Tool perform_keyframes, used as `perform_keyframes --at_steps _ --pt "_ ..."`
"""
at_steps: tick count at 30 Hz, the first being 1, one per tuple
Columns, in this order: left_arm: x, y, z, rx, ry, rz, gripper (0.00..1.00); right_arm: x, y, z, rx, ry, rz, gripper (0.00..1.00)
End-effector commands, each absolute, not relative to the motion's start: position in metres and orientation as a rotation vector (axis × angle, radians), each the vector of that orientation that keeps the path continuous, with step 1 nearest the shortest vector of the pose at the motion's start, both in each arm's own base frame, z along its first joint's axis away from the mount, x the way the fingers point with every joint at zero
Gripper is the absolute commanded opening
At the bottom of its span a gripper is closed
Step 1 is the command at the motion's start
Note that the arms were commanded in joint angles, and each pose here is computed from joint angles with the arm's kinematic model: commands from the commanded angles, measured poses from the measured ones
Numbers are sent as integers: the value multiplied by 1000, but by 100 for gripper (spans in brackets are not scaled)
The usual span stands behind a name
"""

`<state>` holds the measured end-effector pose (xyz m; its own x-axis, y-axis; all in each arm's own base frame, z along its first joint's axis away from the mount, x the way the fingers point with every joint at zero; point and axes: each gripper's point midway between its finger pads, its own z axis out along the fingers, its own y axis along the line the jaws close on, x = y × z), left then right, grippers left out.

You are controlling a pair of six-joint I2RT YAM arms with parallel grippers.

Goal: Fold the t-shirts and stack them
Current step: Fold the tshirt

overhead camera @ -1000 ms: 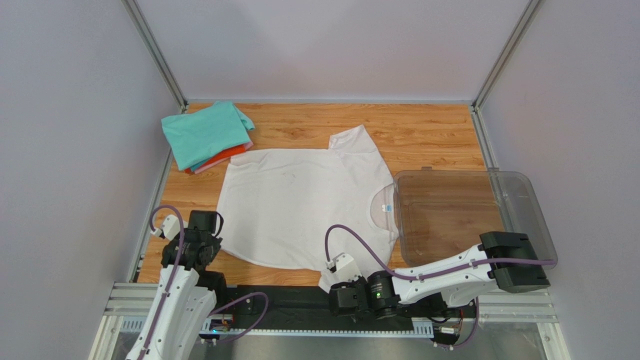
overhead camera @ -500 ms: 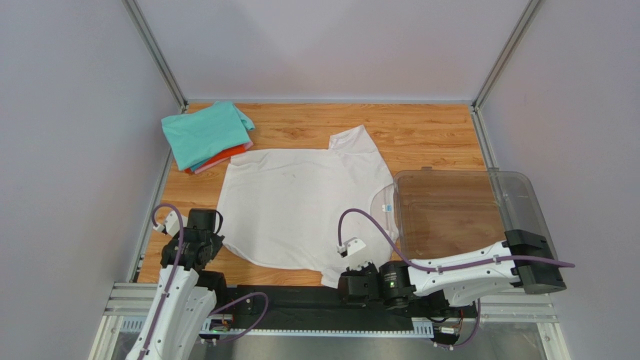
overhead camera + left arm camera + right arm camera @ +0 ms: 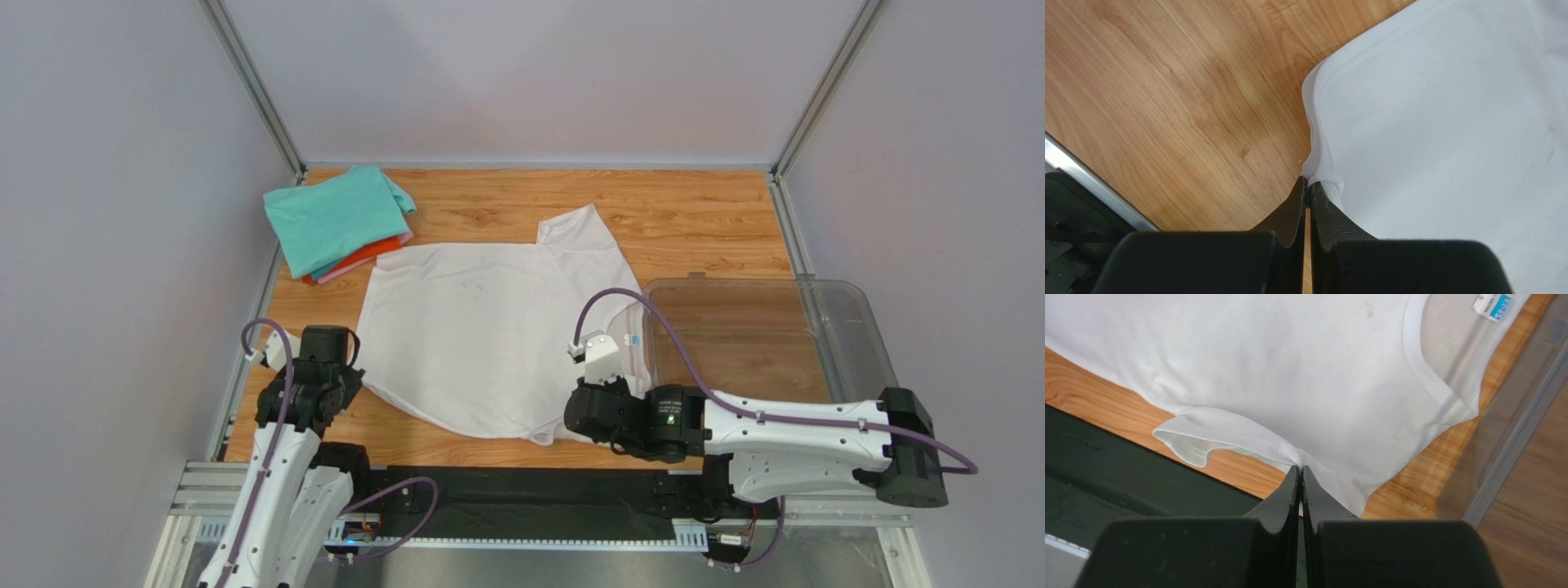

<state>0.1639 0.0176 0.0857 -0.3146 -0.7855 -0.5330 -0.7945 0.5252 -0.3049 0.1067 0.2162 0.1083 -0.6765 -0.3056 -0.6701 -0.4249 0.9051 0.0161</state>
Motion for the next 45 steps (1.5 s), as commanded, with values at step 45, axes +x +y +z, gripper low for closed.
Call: perform_keyframes --at_steps 45 --pt "228 40 96 -1311 2131 175 0 297 226 164 -612 2146 121 0"
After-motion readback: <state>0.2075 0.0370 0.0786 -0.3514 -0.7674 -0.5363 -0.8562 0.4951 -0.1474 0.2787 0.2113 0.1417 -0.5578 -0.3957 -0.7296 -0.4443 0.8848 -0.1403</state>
